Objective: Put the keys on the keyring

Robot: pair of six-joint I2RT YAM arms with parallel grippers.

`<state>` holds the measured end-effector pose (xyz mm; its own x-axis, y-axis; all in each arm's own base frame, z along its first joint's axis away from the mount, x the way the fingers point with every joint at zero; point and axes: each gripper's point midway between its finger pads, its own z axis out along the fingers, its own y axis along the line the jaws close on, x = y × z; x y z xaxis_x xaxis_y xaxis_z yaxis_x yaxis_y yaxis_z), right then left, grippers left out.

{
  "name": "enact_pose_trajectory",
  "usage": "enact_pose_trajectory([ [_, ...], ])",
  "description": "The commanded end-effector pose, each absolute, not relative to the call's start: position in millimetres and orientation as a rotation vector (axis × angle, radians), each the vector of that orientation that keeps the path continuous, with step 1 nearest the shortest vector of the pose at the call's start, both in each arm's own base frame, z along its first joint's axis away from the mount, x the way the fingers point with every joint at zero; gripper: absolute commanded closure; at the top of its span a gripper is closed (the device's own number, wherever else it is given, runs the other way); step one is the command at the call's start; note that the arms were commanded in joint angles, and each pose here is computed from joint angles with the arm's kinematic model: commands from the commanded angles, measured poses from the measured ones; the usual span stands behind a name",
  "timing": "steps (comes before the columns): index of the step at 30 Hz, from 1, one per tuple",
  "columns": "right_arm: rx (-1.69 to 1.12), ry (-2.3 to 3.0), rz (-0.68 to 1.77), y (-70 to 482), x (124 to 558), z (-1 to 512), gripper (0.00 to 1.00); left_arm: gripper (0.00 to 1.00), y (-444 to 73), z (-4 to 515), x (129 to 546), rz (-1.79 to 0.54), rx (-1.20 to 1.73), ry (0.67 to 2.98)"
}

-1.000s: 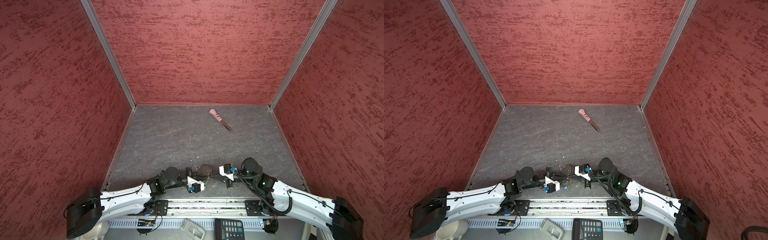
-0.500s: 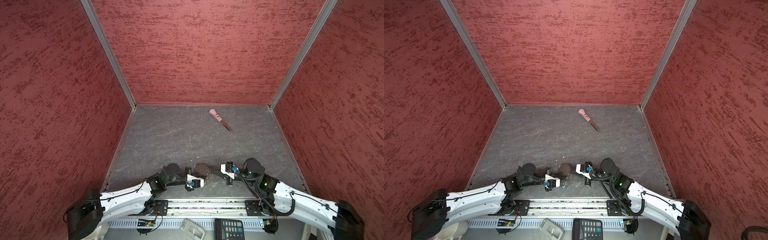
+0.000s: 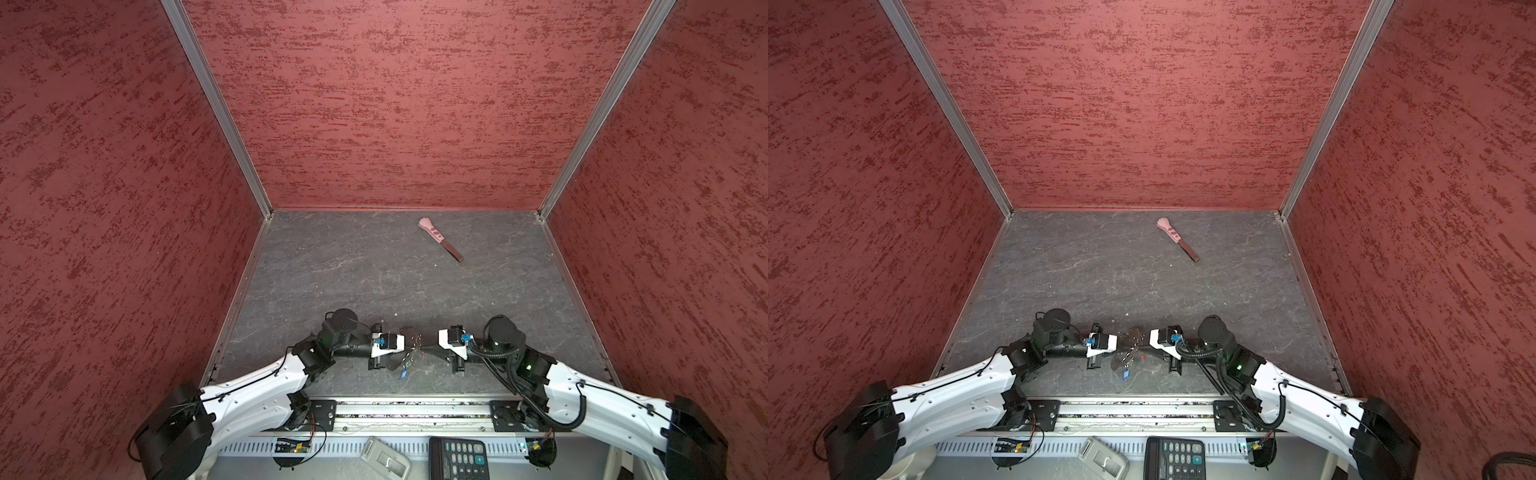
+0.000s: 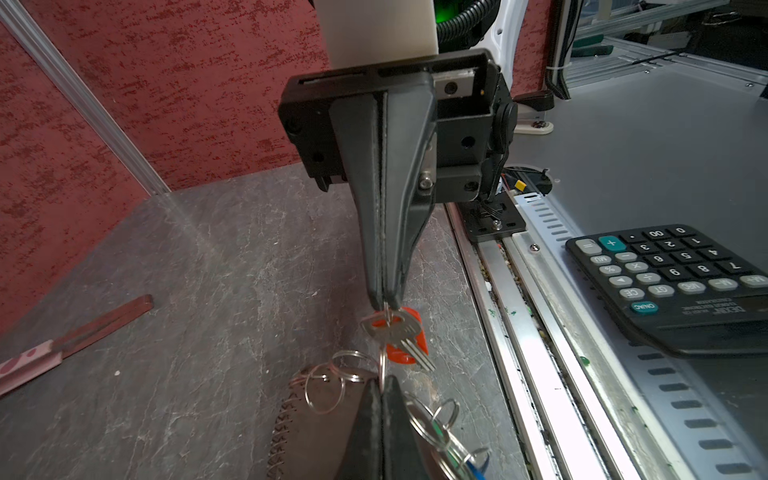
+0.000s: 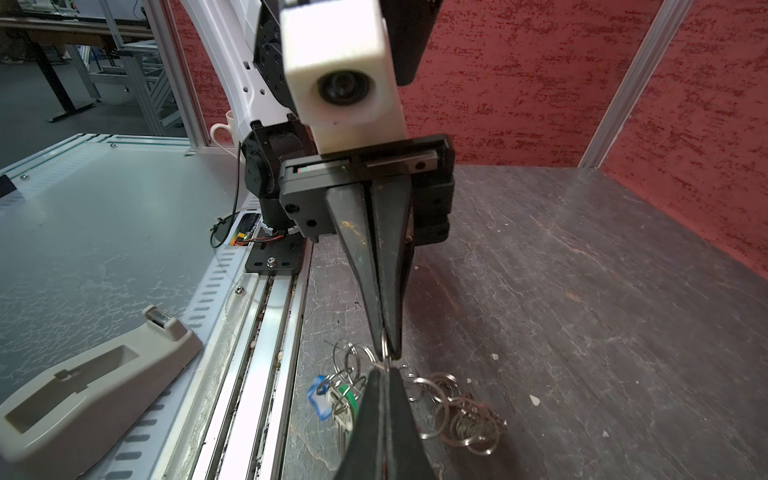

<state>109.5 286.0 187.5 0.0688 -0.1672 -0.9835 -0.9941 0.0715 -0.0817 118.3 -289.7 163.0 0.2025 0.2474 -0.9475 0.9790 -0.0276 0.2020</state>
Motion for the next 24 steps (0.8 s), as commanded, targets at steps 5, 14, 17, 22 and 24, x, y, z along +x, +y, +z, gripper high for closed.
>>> enact_pose_trajectory([
  [5,-1.319,1.245,1.051,291,105,203,1.00,1.00,-293,170,111,-0.993,1.508,1.186],
  [14,-1.322,1.222,1.108,297,102,209,1.00,1.00,-293,167,107,-1.012,1.523,1.181],
  [17,-1.320,1.211,1.115,297,101,212,1.00,1.00,-294,166,107,-1.014,1.528,1.186],
  [22,-1.329,1.197,1.130,296,97,214,1.00,1.00,-294,165,108,-1.014,1.529,1.191],
  [24,-1.330,1.196,1.133,296,96,213,1.00,1.00,-294,166,108,-1.012,1.529,1.189],
])
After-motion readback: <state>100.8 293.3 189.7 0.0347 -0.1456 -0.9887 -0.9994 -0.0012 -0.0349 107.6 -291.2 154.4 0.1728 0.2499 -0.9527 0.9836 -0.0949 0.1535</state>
